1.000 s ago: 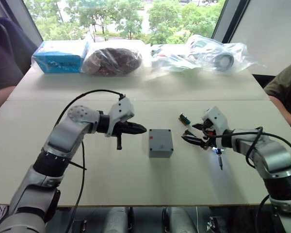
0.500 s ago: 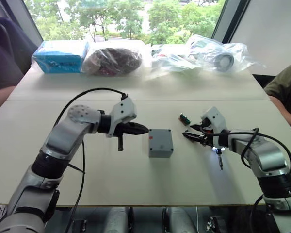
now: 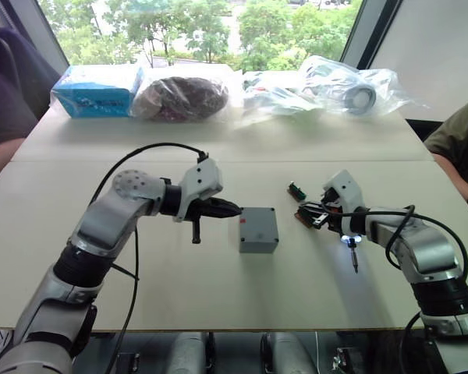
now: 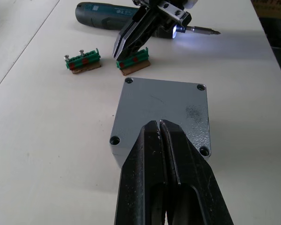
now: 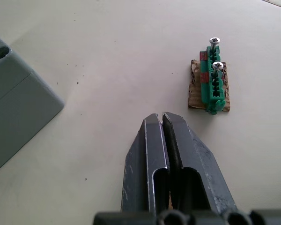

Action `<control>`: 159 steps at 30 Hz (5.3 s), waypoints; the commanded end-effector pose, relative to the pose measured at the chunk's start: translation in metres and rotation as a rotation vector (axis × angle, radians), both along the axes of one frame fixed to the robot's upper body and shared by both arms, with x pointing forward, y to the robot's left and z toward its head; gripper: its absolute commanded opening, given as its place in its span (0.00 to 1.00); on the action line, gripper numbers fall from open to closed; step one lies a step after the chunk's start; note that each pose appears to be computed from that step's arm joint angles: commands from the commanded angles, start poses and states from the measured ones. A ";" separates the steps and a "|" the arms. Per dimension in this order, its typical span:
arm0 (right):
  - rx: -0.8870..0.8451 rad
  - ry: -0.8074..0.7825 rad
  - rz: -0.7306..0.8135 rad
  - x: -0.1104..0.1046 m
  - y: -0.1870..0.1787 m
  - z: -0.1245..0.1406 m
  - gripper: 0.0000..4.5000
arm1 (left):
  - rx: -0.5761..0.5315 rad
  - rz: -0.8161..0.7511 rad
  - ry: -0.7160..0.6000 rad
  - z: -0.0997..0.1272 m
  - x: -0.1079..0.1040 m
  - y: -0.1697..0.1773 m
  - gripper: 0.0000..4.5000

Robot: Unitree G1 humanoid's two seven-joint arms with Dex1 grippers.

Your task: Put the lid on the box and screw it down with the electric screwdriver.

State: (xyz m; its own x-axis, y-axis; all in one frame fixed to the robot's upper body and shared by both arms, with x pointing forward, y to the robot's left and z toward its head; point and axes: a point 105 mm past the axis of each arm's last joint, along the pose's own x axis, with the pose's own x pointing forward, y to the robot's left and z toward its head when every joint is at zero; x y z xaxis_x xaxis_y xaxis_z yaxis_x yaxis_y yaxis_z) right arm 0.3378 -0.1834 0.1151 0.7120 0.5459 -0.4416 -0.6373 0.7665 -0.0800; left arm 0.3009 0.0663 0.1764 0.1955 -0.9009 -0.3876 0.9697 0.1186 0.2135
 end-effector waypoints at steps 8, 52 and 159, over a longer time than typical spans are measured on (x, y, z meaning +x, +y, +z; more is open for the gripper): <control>0.035 -0.139 0.034 0.002 0.001 0.045 0.00 | -0.022 0.022 -0.008 0.005 0.004 0.007 0.00; 0.106 -0.121 0.252 -0.027 0.059 0.048 0.00 | -0.024 0.056 0.025 0.001 0.004 0.018 0.00; 0.649 -0.235 0.169 0.001 0.001 0.210 0.41 | -0.031 -0.107 0.014 0.009 -0.013 0.002 0.00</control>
